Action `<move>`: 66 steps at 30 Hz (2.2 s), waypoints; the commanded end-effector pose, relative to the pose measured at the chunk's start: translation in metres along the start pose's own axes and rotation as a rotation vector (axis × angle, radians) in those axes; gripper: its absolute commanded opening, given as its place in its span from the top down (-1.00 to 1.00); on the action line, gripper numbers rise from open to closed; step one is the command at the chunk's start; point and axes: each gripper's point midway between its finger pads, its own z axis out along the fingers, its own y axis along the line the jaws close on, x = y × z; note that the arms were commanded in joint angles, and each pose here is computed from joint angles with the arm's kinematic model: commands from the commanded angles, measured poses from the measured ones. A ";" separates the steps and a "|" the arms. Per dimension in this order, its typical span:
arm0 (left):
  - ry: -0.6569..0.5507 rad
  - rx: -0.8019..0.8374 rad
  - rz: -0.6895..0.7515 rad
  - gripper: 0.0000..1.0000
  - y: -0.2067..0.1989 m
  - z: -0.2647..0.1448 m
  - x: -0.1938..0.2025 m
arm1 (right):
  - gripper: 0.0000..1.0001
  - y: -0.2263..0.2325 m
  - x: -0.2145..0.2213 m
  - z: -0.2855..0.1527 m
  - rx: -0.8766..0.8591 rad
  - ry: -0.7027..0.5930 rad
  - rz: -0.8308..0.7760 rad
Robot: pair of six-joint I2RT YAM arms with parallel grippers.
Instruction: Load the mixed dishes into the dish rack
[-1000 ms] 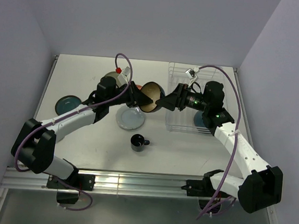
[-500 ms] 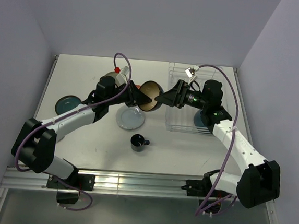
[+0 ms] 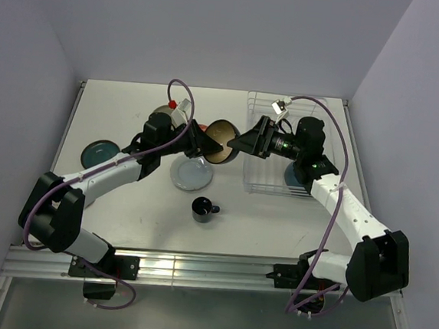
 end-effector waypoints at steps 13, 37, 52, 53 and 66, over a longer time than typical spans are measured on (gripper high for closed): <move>-0.023 0.088 0.061 0.90 -0.035 0.002 -0.004 | 0.26 0.016 -0.017 -0.004 -0.071 -0.069 -0.074; -0.070 0.067 0.081 -0.04 -0.040 -0.017 -0.017 | 0.70 0.010 -0.031 -0.020 -0.053 -0.126 -0.103; -0.111 0.047 0.126 -0.04 -0.048 -0.027 -0.033 | 0.93 0.009 -0.036 -0.025 -0.041 -0.141 -0.109; -0.112 0.048 0.126 -0.04 -0.048 -0.027 -0.034 | 0.93 0.008 -0.036 -0.025 -0.039 -0.141 -0.108; -0.180 0.032 0.183 -0.05 -0.063 -0.049 -0.055 | 0.98 0.009 -0.044 -0.034 -0.033 -0.159 -0.118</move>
